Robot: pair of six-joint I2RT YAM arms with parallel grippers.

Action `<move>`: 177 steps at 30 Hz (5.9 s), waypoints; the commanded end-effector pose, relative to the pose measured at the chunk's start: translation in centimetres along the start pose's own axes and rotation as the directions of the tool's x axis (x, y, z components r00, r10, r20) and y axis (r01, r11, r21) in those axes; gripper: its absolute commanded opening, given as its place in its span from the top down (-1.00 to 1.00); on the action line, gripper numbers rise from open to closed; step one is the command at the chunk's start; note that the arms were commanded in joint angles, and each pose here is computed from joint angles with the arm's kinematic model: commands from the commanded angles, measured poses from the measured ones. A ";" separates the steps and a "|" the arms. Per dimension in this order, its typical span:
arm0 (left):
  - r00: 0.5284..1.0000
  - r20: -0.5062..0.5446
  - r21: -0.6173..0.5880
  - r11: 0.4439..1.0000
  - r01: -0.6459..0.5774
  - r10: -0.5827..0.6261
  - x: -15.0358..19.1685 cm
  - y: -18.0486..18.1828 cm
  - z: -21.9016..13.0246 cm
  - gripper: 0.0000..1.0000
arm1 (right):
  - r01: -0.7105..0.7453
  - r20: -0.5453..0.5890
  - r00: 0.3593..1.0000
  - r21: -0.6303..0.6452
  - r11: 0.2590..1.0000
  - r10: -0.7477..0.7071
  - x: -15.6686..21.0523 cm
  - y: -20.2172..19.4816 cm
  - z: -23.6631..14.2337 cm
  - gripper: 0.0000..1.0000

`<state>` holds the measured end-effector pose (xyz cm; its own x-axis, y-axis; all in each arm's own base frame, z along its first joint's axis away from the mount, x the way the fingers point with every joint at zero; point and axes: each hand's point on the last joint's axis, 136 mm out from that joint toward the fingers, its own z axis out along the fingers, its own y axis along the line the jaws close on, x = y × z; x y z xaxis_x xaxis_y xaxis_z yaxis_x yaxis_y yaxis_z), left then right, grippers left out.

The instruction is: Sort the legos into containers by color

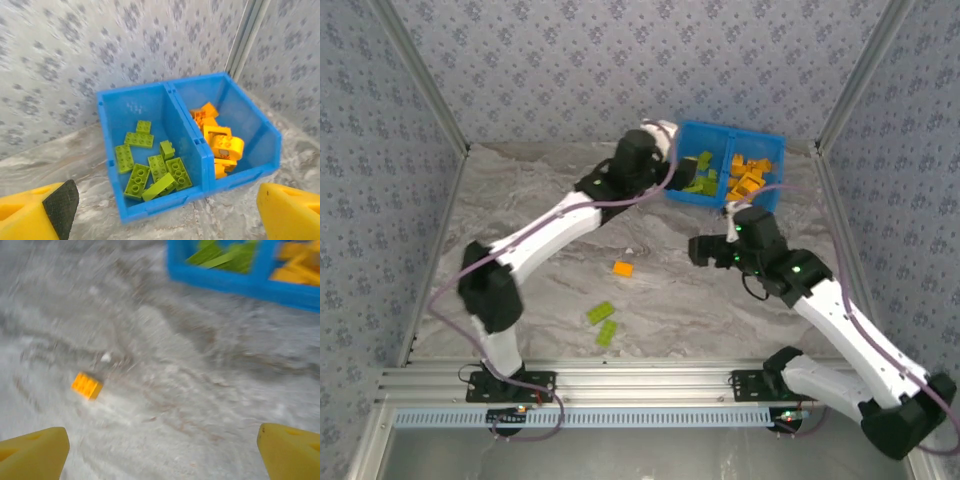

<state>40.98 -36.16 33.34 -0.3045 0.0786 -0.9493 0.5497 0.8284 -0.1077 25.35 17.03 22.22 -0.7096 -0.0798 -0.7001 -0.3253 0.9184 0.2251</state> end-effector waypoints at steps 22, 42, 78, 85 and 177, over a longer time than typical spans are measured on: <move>0.897 -0.114 -0.416 0.841 0.347 -0.426 21.8 13.7 -22.3 -0.97 | 0.509 -0.415 0.728 -0.207 0.836 -0.546 8.0 10.5 23.4 -0.41; 0.916 -0.231 0.163 0.915 0.370 -0.329 16.8 3.2 -16.8 -0.98 | 0.152 -0.062 0.987 0.049 0.987 -0.149 -1.2 3.1 11.5 0.49; 0.895 -0.444 0.010 0.999 0.053 -0.043 21.5 1.0 -17.0 -0.98 | -0.488 0.132 0.866 0.432 0.758 0.482 -16.4 -26.5 16.4 -0.12; 0.781 -0.621 -0.072 0.997 0.033 -0.071 25.5 2.5 -19.7 -0.99 | -0.491 0.226 0.870 0.322 0.809 0.438 -15.1 -20.8 9.8 -0.15; 0.963 -0.116 -0.016 0.969 -0.247 0.244 9.4 -1.9 21.6 -0.12 | -0.351 0.262 0.917 0.179 0.919 0.299 0.1 -8.1 -5.1 -1.00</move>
<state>53.73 -48.04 12.31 -0.3413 0.4191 -0.8413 0.6002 0.7860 0.1481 25.31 7.67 24.43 -0.5669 0.2983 -0.7679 0.0485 0.9426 0.3304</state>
